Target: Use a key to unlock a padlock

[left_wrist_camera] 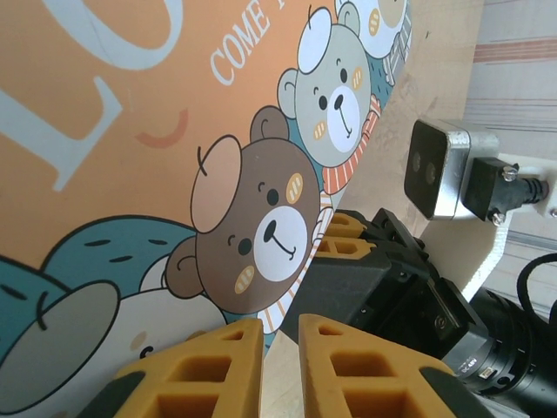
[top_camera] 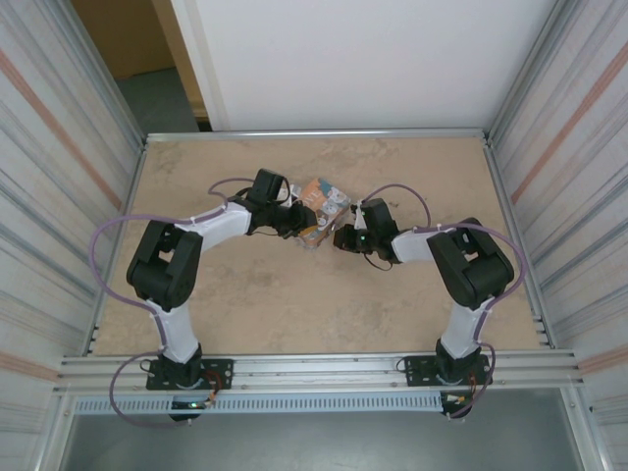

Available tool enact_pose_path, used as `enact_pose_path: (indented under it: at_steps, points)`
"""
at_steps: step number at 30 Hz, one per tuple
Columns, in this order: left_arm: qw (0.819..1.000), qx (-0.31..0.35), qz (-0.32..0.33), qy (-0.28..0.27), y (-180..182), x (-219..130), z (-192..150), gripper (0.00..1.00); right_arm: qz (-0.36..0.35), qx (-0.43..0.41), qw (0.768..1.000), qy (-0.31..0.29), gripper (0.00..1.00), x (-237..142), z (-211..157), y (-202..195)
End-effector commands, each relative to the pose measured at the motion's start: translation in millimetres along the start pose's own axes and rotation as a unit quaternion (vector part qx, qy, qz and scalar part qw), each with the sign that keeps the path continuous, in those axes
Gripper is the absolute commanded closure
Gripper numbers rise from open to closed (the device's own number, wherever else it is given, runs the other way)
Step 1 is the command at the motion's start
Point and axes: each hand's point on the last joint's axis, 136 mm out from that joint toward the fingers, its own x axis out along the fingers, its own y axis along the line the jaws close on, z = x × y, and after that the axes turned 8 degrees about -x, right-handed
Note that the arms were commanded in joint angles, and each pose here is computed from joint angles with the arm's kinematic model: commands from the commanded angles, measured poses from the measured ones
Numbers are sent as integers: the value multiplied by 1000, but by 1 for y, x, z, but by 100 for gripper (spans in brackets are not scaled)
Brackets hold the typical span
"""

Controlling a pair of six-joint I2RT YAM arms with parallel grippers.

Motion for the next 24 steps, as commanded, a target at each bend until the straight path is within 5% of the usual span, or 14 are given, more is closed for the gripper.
enact_pose_path:
  at_steps: [1, 24]
  points:
    - [999, -22, 49, 8, 29, 1, -11, 82, 12, 26, 998, -50, 100, 0, 33, 2]
    - [996, -25, 89, -2, 55, -1, -9, 83, 41, 55, 994, -80, 100, -2, 60, -3]
